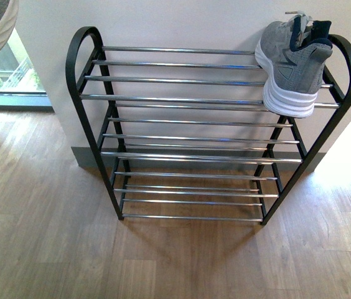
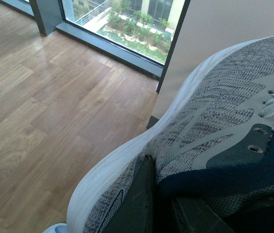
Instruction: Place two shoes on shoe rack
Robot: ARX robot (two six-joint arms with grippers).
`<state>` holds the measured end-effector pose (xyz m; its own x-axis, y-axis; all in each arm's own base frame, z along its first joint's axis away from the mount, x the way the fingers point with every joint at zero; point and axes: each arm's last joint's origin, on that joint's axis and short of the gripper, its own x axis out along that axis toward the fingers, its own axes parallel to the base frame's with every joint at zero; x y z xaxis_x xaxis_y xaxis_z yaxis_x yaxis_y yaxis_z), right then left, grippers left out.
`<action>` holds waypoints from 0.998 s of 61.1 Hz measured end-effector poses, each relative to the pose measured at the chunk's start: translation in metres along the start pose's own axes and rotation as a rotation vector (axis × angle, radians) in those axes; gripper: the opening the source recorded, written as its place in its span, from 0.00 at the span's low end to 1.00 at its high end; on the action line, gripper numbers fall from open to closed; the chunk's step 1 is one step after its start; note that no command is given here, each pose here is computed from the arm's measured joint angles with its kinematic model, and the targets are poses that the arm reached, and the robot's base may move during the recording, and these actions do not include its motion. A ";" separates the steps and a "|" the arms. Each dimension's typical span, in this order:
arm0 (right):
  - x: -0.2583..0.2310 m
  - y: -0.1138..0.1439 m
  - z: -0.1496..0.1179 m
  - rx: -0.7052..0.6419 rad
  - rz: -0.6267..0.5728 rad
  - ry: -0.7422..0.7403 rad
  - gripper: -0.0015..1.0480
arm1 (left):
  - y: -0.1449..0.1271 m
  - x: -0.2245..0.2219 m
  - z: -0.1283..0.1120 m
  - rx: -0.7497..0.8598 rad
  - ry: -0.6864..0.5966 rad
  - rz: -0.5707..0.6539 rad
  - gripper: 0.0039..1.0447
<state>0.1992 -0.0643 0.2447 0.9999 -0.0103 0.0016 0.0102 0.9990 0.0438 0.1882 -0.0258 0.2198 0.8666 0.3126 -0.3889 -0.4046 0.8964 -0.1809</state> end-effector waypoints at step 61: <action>-0.069 0.060 -0.069 -0.040 0.010 0.008 0.02 | 0.000 0.000 0.000 0.000 0.000 -0.001 0.01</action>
<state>0.1314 -0.0006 0.1785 1.0000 -0.0004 -0.0063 0.0004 1.0000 0.0037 0.1882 -0.0258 0.2198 0.8668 0.3119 -0.3891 -0.4041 0.8965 -0.1815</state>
